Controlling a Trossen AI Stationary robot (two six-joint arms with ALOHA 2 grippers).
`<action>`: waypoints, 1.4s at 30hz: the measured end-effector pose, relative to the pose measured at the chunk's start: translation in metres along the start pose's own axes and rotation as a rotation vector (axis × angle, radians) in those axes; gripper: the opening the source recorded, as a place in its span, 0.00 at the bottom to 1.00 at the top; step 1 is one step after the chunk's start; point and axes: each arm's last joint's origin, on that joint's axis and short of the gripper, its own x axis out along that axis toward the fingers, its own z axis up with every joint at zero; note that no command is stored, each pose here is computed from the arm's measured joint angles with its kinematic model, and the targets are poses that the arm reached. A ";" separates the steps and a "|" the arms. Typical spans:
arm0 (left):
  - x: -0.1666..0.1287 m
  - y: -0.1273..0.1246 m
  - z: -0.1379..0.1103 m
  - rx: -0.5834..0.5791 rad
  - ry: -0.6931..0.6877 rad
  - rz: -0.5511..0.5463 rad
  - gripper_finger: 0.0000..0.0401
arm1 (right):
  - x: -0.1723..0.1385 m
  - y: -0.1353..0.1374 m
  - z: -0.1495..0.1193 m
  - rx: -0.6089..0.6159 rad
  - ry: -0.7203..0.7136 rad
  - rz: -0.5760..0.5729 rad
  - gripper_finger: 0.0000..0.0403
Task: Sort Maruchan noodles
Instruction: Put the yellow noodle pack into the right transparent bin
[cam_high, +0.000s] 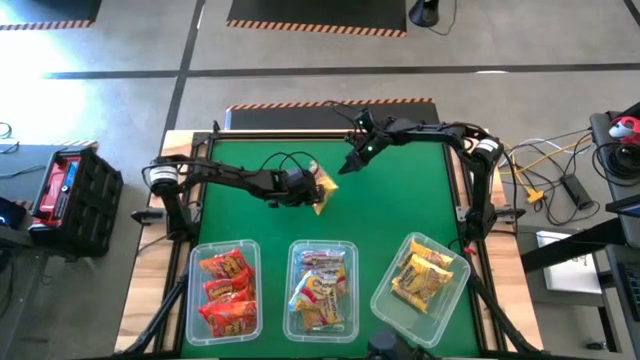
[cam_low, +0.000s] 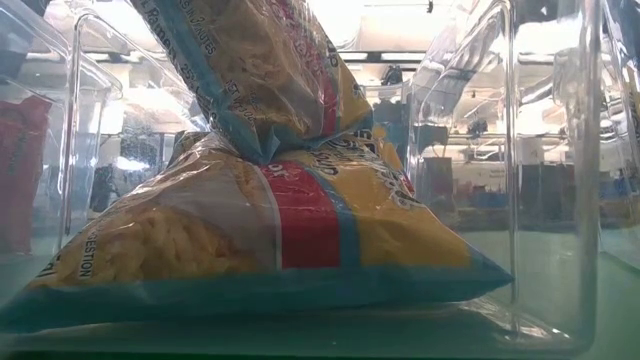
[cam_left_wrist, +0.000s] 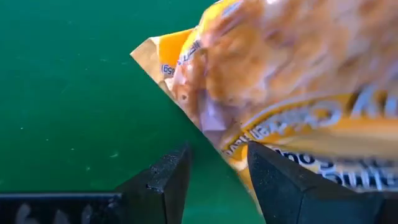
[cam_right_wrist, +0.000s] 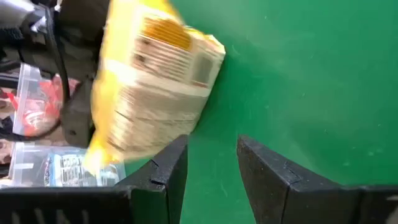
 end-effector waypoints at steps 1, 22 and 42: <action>0.000 0.000 0.000 0.000 -0.002 0.001 0.36 | -0.001 0.001 0.002 0.002 -0.003 0.000 0.32; -0.003 -0.010 0.000 0.024 -0.042 -0.079 0.37 | -0.009 0.004 0.011 0.009 -0.016 -0.023 0.47; -0.012 -0.036 0.008 0.118 -0.113 -0.170 0.37 | -0.016 -0.012 0.003 -0.020 0.013 -0.332 0.51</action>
